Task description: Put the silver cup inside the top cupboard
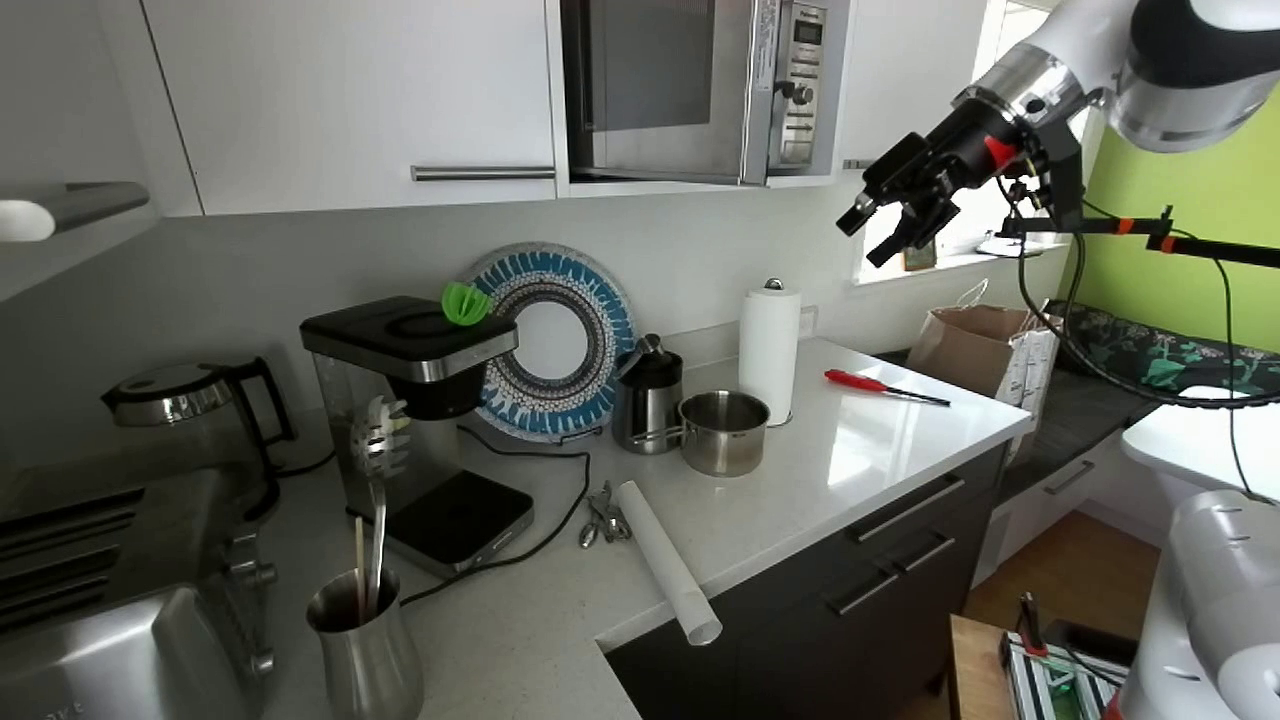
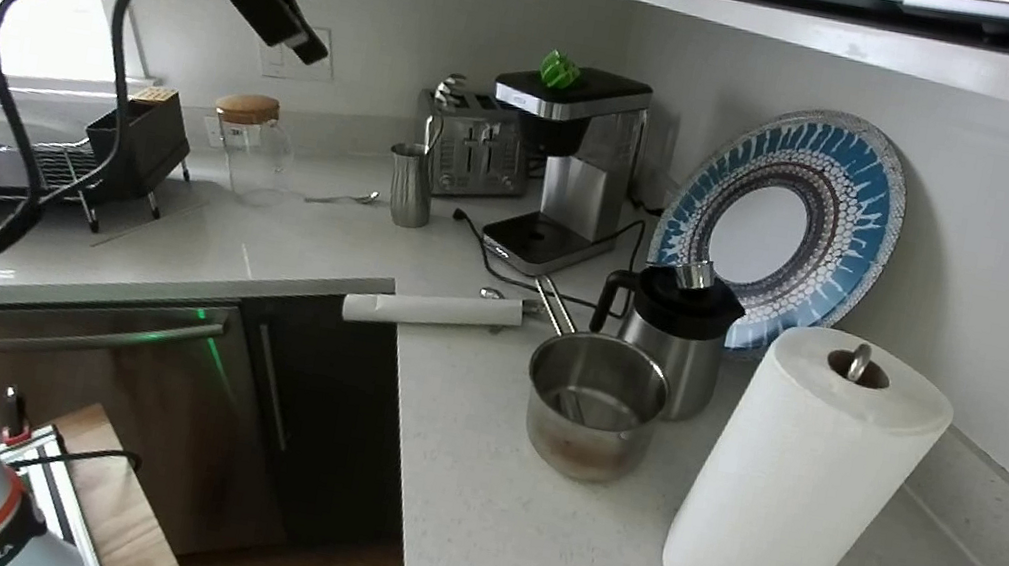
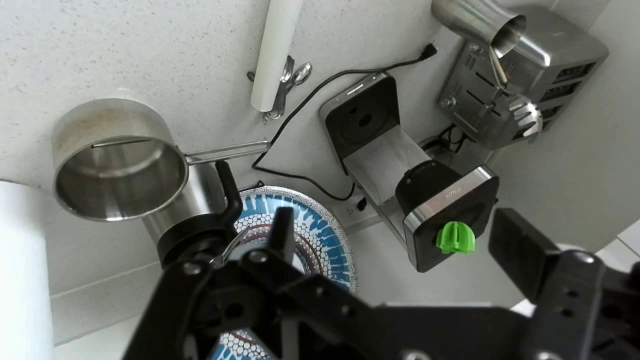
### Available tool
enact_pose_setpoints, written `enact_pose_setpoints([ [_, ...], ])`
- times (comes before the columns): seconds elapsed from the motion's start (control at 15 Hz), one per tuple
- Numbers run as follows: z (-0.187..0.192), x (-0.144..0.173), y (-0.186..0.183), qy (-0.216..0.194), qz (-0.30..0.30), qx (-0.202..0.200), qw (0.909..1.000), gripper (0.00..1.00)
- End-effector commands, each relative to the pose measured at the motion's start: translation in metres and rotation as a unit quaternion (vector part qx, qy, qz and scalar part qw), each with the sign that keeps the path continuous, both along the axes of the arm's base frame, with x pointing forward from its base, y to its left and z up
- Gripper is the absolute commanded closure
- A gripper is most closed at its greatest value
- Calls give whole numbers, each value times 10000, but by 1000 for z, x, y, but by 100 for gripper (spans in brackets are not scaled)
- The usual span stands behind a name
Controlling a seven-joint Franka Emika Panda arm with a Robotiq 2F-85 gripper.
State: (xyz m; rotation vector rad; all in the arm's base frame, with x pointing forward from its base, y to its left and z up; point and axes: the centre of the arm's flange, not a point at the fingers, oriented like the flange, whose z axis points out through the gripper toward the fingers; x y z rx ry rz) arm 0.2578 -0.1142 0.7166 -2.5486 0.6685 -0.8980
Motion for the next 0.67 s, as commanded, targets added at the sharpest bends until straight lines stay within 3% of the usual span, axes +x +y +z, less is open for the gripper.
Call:
enact_pose_setpoints([
  [0.0, 8, -5, -3, -34, -21, 7, 10000, 0],
  [0.07, 13, -7, -5, -65, -31, 11, 10000, 0],
  [0.13, 6, 0, 2, 41, 111, 336, 9994, 0],
  [0.27, 17, 4, 18, -256, 326, 730, 9965, 0],
  [0.6, 50, -2, 34, -598, 567, 992, 9916, 0],
])
